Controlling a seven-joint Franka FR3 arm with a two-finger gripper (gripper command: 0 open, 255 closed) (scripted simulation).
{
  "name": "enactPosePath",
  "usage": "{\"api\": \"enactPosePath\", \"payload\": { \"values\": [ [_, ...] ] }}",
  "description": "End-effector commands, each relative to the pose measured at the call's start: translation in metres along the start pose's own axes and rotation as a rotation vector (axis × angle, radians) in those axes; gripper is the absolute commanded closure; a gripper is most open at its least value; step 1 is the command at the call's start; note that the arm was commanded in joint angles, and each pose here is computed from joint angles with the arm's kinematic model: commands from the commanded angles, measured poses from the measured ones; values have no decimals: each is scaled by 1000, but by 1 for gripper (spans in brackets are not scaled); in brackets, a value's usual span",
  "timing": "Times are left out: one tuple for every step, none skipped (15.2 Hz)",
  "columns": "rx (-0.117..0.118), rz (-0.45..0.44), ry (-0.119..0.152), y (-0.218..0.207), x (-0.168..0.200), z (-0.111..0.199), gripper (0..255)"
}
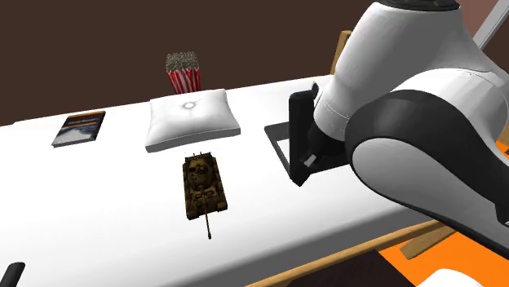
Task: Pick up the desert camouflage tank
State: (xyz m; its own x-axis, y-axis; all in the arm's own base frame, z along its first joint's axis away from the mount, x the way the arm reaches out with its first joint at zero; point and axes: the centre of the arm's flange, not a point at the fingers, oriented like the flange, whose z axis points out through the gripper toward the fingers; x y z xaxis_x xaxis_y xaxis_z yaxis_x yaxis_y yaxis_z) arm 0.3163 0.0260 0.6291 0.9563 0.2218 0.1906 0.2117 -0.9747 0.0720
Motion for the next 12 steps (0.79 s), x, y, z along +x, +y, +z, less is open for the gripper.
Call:
{"api": "enactPosePath", "payload": {
  "values": [
    [0,0,0,0,0,0,0],
    [-1,21,-6,-9,8,7,0],
    [-2,41,-13,-17,17,14,0],
    [-3,62,-19,-25,26,21,0],
    [-4,82,-26,-33,35,28,0],
    [-5,103,-32,-41,44,35,0],
    [-5,123,-39,-48,53,43,0],
    [-6,144,-45,-56,62,50,0],
    [-7,164,-52,-63,71,57,0],
    [-8,185,-58,-70,81,65,0],
    [-9,205,-65,-77,90,72,0],
    [-10,226,-71,-83,100,80,0]
  ]
}}
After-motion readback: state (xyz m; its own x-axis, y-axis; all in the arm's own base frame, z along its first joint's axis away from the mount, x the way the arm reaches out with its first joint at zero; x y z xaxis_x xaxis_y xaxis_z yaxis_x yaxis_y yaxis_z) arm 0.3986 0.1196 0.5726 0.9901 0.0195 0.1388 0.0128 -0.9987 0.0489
